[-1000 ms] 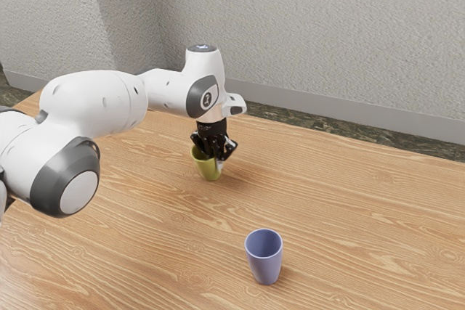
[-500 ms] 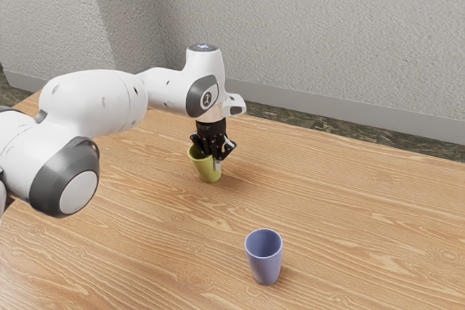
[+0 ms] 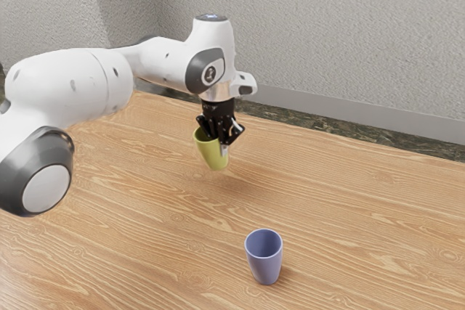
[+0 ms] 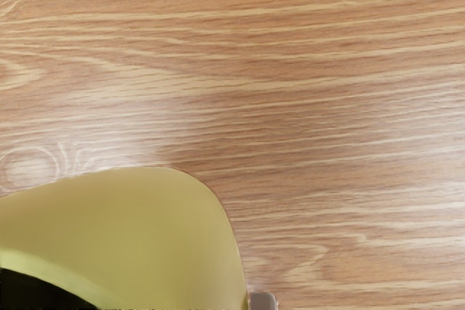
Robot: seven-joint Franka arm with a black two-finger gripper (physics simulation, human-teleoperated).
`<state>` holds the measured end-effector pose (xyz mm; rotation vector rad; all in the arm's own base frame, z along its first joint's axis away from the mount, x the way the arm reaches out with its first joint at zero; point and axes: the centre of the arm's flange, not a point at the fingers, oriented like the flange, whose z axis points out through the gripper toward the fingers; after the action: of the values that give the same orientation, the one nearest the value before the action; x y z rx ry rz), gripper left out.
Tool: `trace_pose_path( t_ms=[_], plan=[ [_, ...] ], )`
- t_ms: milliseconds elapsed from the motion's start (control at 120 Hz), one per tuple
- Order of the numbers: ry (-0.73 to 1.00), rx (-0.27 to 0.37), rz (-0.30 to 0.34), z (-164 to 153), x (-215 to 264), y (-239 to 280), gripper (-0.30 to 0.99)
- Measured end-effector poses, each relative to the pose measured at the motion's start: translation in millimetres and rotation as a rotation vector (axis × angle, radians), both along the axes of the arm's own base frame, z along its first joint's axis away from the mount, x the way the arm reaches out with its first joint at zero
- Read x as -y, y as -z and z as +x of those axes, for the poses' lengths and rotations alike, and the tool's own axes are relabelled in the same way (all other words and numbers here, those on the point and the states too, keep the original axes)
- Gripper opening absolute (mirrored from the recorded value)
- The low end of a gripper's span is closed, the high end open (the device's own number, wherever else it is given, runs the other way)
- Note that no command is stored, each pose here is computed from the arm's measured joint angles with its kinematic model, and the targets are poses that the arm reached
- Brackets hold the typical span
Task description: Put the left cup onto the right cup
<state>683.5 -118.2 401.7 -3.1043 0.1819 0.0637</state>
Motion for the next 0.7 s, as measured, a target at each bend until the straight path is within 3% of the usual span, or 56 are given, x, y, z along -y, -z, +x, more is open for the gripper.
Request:
trace_pose_path(
  t_ms=[233,700],
  plan=[
    [0.086,-0.010,-0.026,-44.8,66.4,-40.2,-0.09],
    [0.169,-0.081,-0.015,-123.9,159.7,-38.8,-0.09]
  ],
)
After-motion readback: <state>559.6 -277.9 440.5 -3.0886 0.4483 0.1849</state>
